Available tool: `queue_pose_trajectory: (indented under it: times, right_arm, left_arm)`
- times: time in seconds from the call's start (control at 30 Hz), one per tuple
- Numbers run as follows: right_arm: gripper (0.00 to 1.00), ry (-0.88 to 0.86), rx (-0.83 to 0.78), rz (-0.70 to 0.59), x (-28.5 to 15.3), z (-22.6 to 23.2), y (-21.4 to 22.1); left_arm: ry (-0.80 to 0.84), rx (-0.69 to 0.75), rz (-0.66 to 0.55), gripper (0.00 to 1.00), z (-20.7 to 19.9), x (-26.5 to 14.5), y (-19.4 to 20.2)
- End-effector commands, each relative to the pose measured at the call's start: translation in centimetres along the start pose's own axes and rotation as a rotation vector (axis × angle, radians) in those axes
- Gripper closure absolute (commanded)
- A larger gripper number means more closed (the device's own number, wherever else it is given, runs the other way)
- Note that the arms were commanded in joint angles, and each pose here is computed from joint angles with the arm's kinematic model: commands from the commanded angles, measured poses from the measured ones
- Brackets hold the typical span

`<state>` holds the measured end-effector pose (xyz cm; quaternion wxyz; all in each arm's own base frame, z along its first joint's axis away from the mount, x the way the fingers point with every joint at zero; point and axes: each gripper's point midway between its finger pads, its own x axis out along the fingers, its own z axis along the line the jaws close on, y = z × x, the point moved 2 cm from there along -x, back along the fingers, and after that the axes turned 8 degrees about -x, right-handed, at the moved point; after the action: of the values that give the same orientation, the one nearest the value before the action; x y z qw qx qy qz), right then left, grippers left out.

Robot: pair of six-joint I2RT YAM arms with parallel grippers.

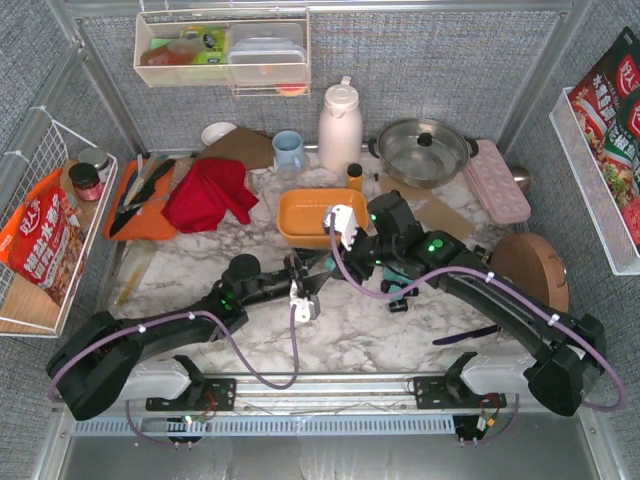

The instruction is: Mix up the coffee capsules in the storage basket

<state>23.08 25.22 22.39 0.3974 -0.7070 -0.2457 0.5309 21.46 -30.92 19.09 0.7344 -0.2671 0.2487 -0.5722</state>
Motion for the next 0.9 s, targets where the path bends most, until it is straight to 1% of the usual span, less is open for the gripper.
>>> queue_pose_trajectory:
  times: [0.0,0.17,0.53,0.7,0.87]
  right_arm:
    - [0.74,-0.044,0.013,0.021,0.14,0.62,0.25]
    - [0.74,-0.055,0.015,0.04,0.4,0.64,0.44]
    - [0.74,-0.045,0.016,0.035,0.35,0.39,0.09]
    - [0.74,-0.048,0.019,0.041,0.46,0.41,0.24]
    - [0.73,-0.05,0.019,0.05,0.47,0.36,0.3]
  left_arm:
    - [-0.037,0.053,-0.025,0.35,1.1,0.0,-0.84]
    - [-0.04,0.064,-0.041,0.36,1.34,0.01,-1.38]
    - [0.001,0.074,-0.042,0.45,0.82,0.22,-1.58]
    - [0.021,0.081,-0.047,0.55,0.57,0.38,-1.68]
    - [0.033,0.094,-0.042,0.57,0.39,0.45,-1.62]
